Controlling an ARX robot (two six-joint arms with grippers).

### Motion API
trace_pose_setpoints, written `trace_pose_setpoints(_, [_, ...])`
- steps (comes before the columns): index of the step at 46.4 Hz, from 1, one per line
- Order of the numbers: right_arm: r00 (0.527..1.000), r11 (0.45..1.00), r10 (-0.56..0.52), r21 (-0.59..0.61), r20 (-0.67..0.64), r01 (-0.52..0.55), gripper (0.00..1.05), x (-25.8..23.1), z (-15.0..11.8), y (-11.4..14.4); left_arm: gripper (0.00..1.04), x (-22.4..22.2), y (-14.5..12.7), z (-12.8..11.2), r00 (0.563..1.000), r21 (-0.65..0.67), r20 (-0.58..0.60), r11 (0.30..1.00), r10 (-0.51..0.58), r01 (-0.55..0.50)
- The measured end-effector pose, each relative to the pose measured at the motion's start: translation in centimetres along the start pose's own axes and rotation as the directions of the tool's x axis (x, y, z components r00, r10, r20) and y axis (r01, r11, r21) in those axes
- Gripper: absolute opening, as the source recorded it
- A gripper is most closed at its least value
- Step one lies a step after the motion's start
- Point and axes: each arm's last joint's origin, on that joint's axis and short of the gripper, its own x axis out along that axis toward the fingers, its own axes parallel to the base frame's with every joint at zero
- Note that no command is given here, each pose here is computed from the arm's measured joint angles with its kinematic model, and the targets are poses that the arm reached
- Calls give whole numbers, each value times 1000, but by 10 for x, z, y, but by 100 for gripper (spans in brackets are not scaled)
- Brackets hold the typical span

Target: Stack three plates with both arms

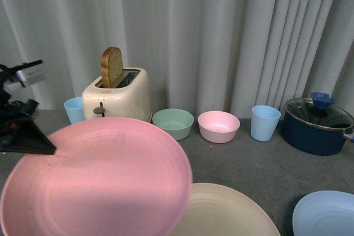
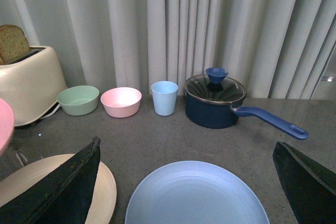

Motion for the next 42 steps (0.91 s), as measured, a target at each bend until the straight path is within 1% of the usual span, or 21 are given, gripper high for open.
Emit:
trace_pose_setpoints(3, [1000, 1000, 0, 0, 0, 0, 97, 0, 0, 0, 3, 13, -23, 0, 999, 35, -18, 999, -38, 39])
trace_pose_setpoints(7, [1000, 1000, 0, 0, 0, 0, 97, 0, 0, 0, 3, 26, -47, 2, 998, 63, -39, 996, -59, 61])
trace_pose_setpoints(10, [1000, 1000, 0, 0, 0, 0, 97, 0, 0, 0, 3, 36, -63, 4, 996, 76, -50, 994, -71, 75])
trace_pose_setpoints(14, [1000, 1000, 0, 0, 0, 0, 97, 0, 0, 0, 3, 47, -75, 6, 995, 75, -69, 994, -77, 82])
trace_pose_setpoints(27, [1000, 1000, 0, 0, 0, 0, 97, 0, 0, 0, 3, 83, -99, 12, 991, 96, -130, 994, -42, 54])
trace_pose_setpoints(42, [1000, 1000, 0, 0, 0, 0, 97, 0, 0, 0, 3, 114, -106, 16, 989, 97, -150, 995, -14, 29])
